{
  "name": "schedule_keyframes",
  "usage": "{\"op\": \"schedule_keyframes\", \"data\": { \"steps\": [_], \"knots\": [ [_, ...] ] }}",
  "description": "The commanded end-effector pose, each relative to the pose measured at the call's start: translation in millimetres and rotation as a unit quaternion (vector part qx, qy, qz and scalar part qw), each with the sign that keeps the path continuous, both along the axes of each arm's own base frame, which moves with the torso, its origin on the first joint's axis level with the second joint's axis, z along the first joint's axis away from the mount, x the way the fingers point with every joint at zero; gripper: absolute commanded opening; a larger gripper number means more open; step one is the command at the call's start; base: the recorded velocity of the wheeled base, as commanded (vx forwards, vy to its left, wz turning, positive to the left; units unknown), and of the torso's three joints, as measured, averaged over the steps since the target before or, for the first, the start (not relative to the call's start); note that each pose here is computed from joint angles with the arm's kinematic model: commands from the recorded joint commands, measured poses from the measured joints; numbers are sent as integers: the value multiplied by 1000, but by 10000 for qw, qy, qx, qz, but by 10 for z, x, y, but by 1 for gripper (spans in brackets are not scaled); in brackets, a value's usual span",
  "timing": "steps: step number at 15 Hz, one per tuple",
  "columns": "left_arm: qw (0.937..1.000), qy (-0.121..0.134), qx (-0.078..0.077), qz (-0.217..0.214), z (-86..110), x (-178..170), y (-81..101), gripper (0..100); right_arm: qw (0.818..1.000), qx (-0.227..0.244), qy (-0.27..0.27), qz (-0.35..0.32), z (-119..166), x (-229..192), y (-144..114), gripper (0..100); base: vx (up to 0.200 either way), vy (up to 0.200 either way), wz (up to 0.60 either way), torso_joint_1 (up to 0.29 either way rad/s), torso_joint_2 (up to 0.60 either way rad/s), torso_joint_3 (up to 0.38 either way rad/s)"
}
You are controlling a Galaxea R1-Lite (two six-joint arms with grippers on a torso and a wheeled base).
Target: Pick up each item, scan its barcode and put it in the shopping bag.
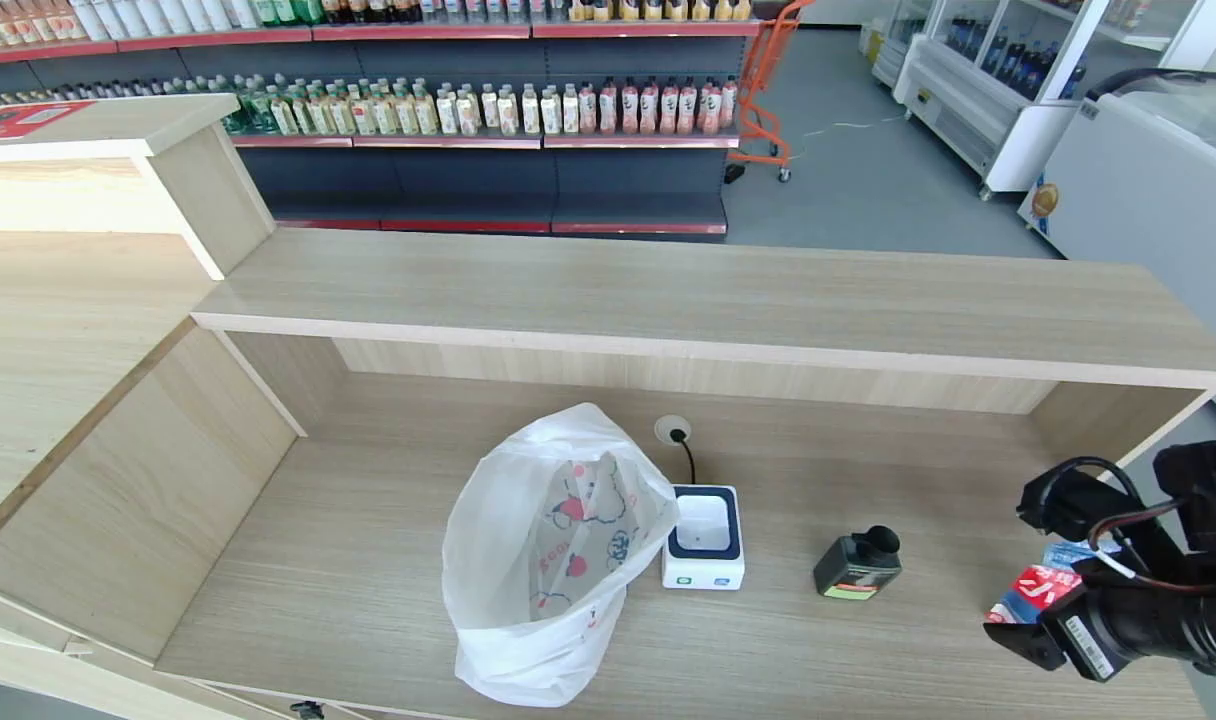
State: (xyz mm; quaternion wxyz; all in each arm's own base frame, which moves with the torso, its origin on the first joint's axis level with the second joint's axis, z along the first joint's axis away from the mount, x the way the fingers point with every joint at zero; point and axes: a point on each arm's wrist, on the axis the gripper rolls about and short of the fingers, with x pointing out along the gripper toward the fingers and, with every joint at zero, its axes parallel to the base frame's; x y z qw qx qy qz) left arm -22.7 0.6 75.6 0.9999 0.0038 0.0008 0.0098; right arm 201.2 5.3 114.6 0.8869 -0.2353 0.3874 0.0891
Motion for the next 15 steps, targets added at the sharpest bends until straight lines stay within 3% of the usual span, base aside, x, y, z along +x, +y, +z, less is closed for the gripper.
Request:
{"op": "schedule_keyframes", "data": {
  "steps": [1,4,10,15],
  "knots": [
    [10000,0,0,2,-1,0,0,100,9991,-78,410,15,-385,283,-67,100,0,0,0,0,0,0],
    [10000,0,0,2,-1,0,0,100,9978,341,327,470,-517,452,-33,100,0,0,0,0,0,0],
    [10000,0,0,2,-1,0,0,100,9911,535,111,1215,-810,796,168,100,0,0,0,0,0,0],
    [10000,0,0,2,-1,0,0,100,9878,545,-111,1452,-905,1036,330,100,0,0,0,0,0,0]
  ]
}}
